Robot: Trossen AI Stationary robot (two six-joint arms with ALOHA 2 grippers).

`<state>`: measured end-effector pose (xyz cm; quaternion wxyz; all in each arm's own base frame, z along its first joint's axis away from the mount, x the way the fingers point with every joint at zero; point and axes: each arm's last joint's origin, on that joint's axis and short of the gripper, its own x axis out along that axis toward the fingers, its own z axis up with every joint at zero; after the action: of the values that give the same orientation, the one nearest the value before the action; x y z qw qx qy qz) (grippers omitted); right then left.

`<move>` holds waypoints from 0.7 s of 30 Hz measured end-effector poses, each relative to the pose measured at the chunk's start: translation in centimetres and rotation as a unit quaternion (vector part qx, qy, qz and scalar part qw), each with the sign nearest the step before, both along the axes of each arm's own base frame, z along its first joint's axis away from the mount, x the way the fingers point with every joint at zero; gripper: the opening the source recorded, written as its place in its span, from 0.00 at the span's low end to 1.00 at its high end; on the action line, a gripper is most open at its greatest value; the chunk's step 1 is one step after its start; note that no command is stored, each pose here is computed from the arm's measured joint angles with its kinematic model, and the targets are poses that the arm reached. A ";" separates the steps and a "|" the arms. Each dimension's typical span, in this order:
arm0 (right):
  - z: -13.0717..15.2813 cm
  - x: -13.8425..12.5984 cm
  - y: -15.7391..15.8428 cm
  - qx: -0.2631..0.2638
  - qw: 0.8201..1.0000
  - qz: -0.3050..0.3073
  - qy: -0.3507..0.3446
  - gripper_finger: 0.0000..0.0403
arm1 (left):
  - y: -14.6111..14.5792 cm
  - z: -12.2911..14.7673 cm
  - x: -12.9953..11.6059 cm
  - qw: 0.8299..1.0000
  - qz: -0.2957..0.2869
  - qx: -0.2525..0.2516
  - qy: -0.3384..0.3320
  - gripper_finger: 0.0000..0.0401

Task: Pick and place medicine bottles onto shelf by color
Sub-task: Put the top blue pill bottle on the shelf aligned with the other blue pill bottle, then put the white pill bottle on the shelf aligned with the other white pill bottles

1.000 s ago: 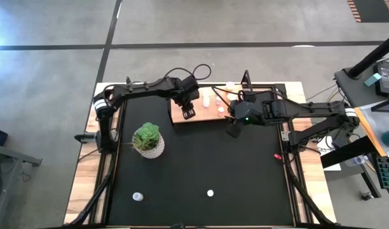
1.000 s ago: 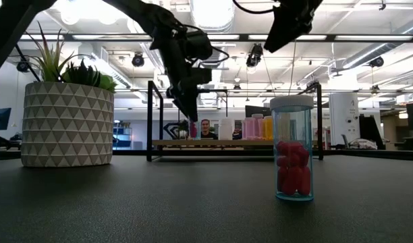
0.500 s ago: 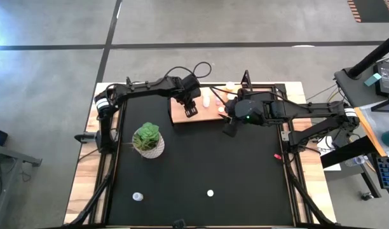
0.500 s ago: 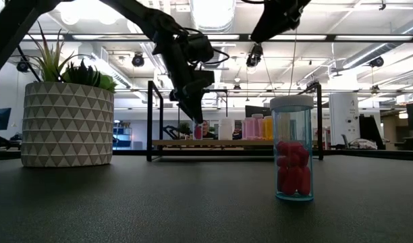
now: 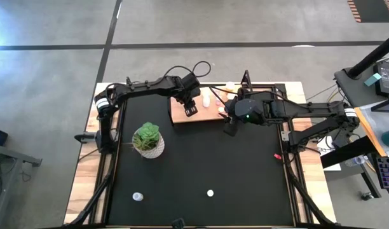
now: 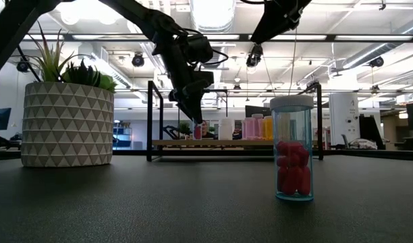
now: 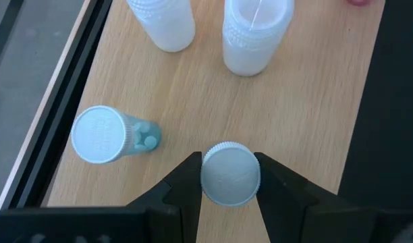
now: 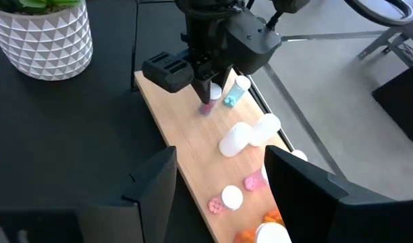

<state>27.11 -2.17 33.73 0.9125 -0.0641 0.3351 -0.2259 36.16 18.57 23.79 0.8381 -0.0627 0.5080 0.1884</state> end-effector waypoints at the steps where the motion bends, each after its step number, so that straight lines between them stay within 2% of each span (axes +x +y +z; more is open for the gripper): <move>1: 0.0 0.0 0.0 0.000 1.000 0.000 0.000 0.54 | 0.0 0.0 0.0 1.000 0.000 0.000 0.000 0.26; 7: 0.0 0.0 0.0 0.001 1.000 -0.001 0.001 0.54 | 0.1 -0.2 -0.1 1.000 0.010 0.019 0.016 0.30; 16: 0.0 0.0 0.0 0.004 1.000 -0.004 -0.001 0.54 | 0.1 -0.3 -0.1 1.000 0.009 0.019 0.017 0.43; 21: 0.0 0.0 0.0 0.004 1.000 -0.004 -0.001 0.54 | 0.1 0.1 -0.1 1.000 0.012 0.018 0.015 0.45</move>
<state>27.09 -2.17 33.71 0.9124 -0.0589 0.3349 -0.2278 36.06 18.66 23.86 0.8290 -0.0509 0.5166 0.2081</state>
